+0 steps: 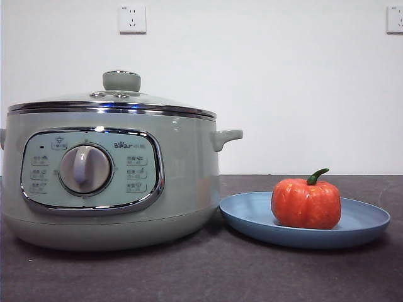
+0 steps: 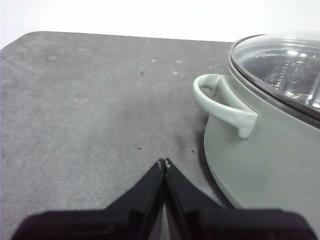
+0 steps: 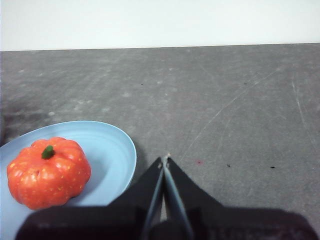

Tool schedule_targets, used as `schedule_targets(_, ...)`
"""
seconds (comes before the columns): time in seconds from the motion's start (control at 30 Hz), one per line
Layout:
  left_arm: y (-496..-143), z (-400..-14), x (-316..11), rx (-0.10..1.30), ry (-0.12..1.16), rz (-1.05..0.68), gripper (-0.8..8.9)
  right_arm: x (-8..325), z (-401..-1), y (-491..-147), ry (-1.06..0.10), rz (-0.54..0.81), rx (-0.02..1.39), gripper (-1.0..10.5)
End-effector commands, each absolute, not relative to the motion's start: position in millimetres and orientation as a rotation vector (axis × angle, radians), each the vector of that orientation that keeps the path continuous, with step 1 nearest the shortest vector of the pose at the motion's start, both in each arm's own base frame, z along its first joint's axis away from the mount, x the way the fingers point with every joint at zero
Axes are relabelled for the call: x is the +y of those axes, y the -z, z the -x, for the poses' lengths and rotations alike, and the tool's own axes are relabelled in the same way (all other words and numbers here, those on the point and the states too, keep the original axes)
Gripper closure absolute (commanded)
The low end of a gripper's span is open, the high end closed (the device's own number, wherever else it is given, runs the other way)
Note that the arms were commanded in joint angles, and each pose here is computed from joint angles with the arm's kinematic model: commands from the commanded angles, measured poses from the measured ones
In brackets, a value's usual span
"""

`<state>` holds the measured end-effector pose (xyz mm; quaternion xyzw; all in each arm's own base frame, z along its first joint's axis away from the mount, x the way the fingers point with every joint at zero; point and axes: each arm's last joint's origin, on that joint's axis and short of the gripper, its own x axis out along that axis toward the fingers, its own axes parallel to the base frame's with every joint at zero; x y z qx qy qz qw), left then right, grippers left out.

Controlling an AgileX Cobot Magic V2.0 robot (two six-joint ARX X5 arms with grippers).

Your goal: Take the pumpkin out from the steamer,put the pumpkin in the blue plate,close the lid

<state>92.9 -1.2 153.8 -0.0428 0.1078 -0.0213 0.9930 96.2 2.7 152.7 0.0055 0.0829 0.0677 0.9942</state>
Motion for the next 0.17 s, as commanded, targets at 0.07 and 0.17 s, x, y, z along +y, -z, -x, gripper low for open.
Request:
schedule_targets(0.07, -148.8, -93.4, -0.9, 0.229, 0.039, 0.09, 8.16, 2.6, -96.8, -148.5, -0.131, -0.024, 0.18, 9.5)
schedule_targets(0.17, -148.8, -93.4, -0.9, 0.229, 0.039, 0.09, 8.16, 2.6, -96.8, -148.5, -0.131, -0.024, 0.18, 9.5)
